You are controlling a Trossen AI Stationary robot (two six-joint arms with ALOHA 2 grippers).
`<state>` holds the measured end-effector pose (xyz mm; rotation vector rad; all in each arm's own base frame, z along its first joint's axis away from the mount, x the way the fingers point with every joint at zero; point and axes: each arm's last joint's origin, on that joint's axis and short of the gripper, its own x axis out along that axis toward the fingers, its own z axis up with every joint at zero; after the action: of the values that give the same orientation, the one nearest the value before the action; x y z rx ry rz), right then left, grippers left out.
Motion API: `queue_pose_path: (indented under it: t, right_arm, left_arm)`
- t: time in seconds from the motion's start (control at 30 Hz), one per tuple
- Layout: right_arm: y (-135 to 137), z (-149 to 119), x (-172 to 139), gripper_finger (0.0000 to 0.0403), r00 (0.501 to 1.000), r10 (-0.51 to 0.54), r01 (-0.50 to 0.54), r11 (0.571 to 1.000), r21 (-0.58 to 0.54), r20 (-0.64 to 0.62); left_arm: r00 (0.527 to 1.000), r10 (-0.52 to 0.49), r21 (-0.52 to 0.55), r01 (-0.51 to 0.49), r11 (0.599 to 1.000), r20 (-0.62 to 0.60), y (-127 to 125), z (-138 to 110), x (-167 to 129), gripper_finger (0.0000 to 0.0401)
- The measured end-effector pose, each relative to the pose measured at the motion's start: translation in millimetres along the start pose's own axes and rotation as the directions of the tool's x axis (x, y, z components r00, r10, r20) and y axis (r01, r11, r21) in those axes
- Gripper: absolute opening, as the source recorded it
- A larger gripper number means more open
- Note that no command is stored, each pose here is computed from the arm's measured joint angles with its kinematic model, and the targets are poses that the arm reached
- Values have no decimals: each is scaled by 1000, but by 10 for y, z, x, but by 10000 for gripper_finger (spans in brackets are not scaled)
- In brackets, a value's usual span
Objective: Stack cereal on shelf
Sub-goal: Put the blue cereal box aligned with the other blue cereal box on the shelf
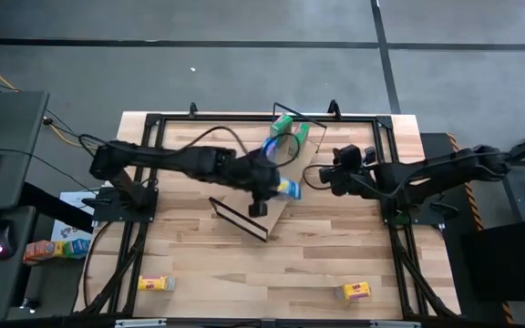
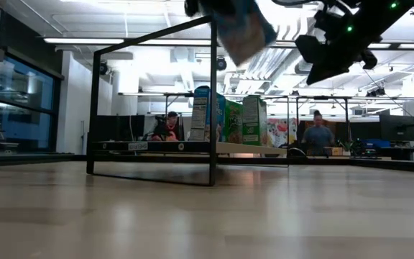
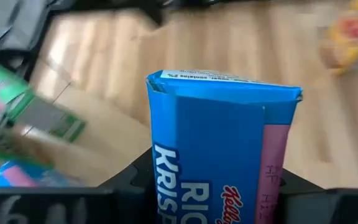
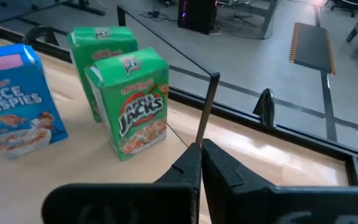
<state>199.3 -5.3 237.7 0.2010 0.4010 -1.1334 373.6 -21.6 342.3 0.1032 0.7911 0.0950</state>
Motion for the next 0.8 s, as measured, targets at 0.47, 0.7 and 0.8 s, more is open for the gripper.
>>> queue_pose_path:
  t: [0.47,0.7,0.8]
  right_arm:
    - [-9,-21,-20,0,1000,-2,2,1000,3,-6]
    - [-6,-18,-19,0,1000,0,0,1000,10,-4]
    - [-5,-18,-19,0,1000,3,-2,1000,12,-6]
  left_arm:
    - [973,66,-115,-93,989,-223,540,-276,793,129]
    - [962,65,-112,-98,989,-266,625,-353,932,129]
    - [960,64,-108,-96,990,-272,621,-363,954,129]
